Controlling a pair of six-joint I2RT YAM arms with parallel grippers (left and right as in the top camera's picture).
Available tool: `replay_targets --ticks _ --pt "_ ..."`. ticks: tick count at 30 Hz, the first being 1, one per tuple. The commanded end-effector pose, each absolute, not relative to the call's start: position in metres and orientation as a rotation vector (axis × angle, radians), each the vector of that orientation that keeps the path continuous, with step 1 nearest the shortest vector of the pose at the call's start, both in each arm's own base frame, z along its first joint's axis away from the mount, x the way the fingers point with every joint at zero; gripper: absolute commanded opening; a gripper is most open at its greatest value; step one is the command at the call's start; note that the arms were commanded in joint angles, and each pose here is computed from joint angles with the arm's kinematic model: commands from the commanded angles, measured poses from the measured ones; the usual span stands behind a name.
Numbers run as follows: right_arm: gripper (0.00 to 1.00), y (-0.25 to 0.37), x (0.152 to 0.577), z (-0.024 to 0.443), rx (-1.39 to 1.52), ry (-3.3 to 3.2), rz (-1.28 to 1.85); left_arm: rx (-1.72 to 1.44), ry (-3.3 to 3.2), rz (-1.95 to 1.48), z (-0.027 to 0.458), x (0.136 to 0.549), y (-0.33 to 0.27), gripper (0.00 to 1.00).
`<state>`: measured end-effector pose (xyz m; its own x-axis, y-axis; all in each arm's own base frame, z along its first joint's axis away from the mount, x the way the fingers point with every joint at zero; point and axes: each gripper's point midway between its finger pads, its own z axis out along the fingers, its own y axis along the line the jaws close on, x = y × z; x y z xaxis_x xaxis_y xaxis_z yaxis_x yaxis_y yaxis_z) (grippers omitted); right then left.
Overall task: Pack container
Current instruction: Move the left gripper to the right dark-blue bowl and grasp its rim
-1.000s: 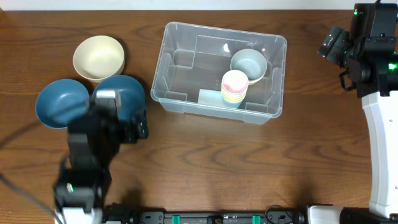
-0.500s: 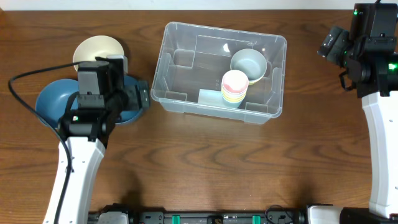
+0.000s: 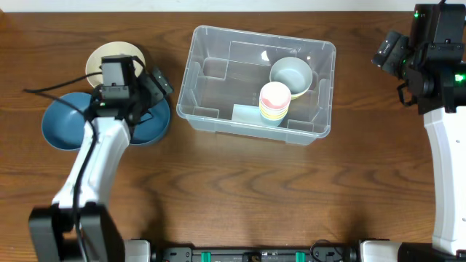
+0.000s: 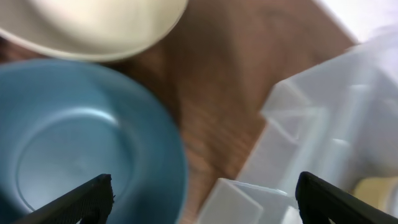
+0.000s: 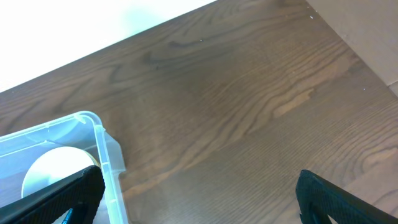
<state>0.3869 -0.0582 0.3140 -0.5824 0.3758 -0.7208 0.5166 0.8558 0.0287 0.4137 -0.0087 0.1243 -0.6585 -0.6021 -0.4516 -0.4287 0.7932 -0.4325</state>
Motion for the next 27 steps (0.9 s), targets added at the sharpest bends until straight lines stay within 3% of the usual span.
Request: replay_targets --ticks 1,4,9,20,27 --pt "0.99 -0.061 0.388 0.316 0.671 2.244 -0.235 -0.84 2.398 -0.347 0.109 0.418 -0.001 0.94" --pt "0.99 -0.061 0.388 0.316 0.671 2.244 -0.234 -0.862 2.421 -0.3 0.095 0.418 0.004 0.92" --pt "0.99 -0.061 0.388 0.316 0.671 2.244 -0.235 -0.877 2.456 -0.284 0.08 0.417 0.004 0.67" --pt "0.99 -0.061 0.388 0.316 0.671 2.244 -0.235 -0.891 2.507 -0.264 0.04 0.425 0.005 0.64" --pt "0.99 -0.061 0.388 0.316 0.671 2.244 -0.235 -0.891 2.51 -0.264 0.037 0.425 0.005 0.25"
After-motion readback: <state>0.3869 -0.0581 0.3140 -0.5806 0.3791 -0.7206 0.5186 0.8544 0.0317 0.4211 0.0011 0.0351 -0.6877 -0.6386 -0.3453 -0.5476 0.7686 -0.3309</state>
